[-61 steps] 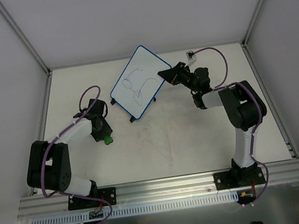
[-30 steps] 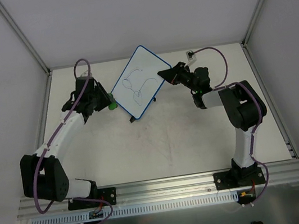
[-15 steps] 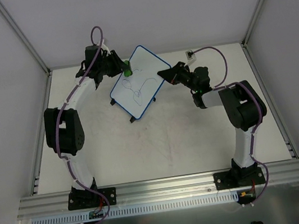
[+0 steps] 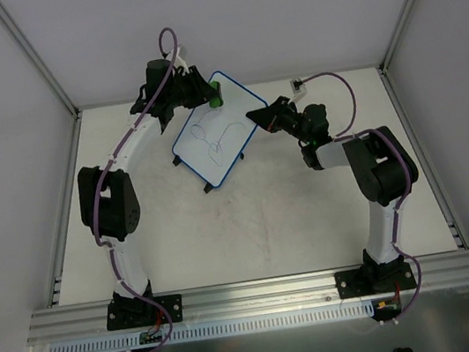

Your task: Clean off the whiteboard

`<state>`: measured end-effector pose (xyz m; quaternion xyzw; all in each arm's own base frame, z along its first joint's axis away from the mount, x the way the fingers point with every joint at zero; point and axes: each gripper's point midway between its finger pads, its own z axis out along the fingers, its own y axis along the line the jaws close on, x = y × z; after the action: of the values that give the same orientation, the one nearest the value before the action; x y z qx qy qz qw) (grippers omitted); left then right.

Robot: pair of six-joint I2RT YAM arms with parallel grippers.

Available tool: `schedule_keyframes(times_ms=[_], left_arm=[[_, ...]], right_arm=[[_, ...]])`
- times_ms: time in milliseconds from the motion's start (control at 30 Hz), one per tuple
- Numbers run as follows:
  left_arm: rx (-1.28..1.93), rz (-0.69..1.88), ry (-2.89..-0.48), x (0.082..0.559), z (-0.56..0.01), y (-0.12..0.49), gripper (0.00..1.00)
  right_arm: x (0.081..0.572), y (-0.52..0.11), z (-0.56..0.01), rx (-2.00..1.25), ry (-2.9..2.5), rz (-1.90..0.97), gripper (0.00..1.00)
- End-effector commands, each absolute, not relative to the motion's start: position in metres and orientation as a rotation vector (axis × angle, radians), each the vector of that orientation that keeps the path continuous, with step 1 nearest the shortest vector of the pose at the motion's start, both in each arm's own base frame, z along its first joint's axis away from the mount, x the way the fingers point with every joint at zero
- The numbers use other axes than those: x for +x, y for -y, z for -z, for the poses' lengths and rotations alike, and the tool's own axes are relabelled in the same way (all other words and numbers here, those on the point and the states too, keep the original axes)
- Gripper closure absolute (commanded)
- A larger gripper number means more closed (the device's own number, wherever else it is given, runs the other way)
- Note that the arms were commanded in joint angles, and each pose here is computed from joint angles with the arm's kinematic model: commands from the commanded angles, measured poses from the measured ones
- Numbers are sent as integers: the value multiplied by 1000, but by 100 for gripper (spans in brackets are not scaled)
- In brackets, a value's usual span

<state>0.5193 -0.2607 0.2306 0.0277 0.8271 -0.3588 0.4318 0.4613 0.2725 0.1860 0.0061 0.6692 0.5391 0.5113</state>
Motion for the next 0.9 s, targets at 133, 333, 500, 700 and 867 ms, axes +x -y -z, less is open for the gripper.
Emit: schedule_keyframes(times_ms=[133,333,500,700,867], left_arm=[[148,853,-1989,534,-242,273,100],[183,895,-1995,542,-234,290,100],[174,856,-2021,545,-220,293,100],[158,750,-2075,540,-196,285,100],[111,644,-2116,531,-179,265,100]], right_arm=[[454,-284,-206,-106,-1546,-1299,100],[454,-284,-207,-110,-1546,-1303,100],[454,-285,-206,-108,-1547,-1301,100],[454,-285,-208,-110,-1542,-1301,100],[453,-285,-207,-109,-1545,-1301,100]])
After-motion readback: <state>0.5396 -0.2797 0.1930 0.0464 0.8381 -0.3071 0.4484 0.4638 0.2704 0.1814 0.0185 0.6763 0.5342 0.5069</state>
